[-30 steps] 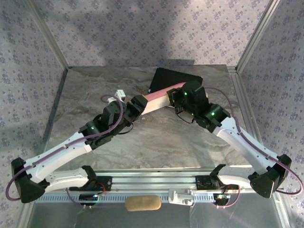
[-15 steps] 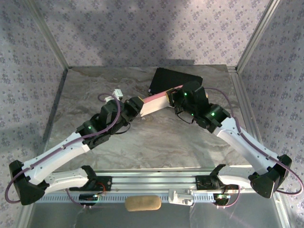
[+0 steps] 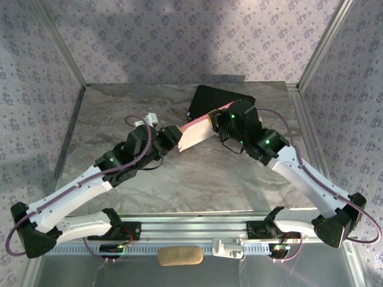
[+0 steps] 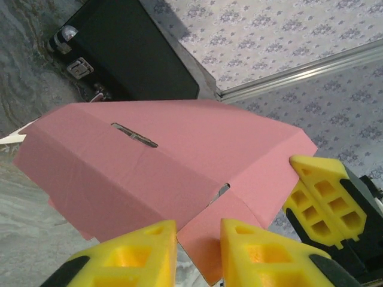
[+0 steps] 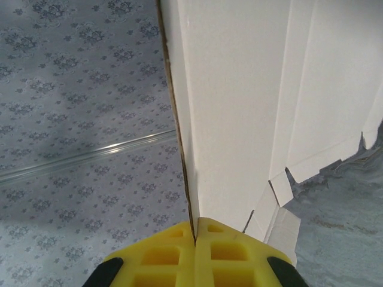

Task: Fold the paper box

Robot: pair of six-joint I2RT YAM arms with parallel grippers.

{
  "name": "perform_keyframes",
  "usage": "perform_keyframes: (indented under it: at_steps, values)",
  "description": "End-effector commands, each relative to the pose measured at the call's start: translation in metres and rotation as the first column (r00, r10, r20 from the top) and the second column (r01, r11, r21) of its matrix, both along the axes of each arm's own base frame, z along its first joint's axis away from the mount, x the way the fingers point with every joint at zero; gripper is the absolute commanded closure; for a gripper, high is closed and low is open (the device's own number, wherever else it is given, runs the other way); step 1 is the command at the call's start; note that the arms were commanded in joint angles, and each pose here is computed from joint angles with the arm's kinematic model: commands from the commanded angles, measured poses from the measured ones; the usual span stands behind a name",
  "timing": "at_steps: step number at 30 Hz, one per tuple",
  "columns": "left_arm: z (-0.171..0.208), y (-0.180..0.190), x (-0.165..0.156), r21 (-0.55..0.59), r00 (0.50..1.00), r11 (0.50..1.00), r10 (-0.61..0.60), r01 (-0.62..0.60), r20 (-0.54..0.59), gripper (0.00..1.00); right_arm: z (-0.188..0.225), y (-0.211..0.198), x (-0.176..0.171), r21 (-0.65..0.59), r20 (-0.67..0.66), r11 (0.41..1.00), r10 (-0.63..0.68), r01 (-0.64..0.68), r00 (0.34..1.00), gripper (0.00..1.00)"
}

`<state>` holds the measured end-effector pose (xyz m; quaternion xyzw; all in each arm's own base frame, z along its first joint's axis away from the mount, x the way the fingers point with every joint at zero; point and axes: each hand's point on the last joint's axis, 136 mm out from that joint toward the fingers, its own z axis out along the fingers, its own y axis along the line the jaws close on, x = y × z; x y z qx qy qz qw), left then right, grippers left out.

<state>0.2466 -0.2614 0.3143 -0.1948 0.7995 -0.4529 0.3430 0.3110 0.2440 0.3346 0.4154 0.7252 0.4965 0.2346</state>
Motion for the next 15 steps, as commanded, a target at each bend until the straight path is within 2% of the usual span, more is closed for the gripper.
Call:
perform_keyframes:
  at_steps: [1, 6, 12, 15]
  values:
    - [0.004, -0.012, -0.011, 0.048, 0.995, 0.994, -0.097, 0.096, 0.007, 0.67, 0.020, 0.002, 0.005, 0.036, 0.032, 0.999, -0.008, 0.007, 0.999, 1.00]
    - [0.001, -0.029, -0.017, 0.128, 0.981, 0.973, -0.192, 0.192, -0.014, 0.50, 0.019, 0.002, 0.005, 0.037, 0.029, 0.999, -0.005, 0.004, 1.000, 1.00]
    - [-0.011, -0.027, -0.021, 0.167, 0.979, 0.964, -0.201, 0.205, -0.041, 0.48, 0.021, 0.000, 0.005, 0.039, 0.030, 0.999, -0.006, 0.005, 1.000, 1.00]
    - [0.007, -0.027, -0.030, 0.138, 0.980, 0.972, -0.197, 0.191, 0.032, 0.43, 0.020, -0.002, 0.006, 0.036, 0.031, 0.999, -0.011, 0.010, 0.999, 1.00]
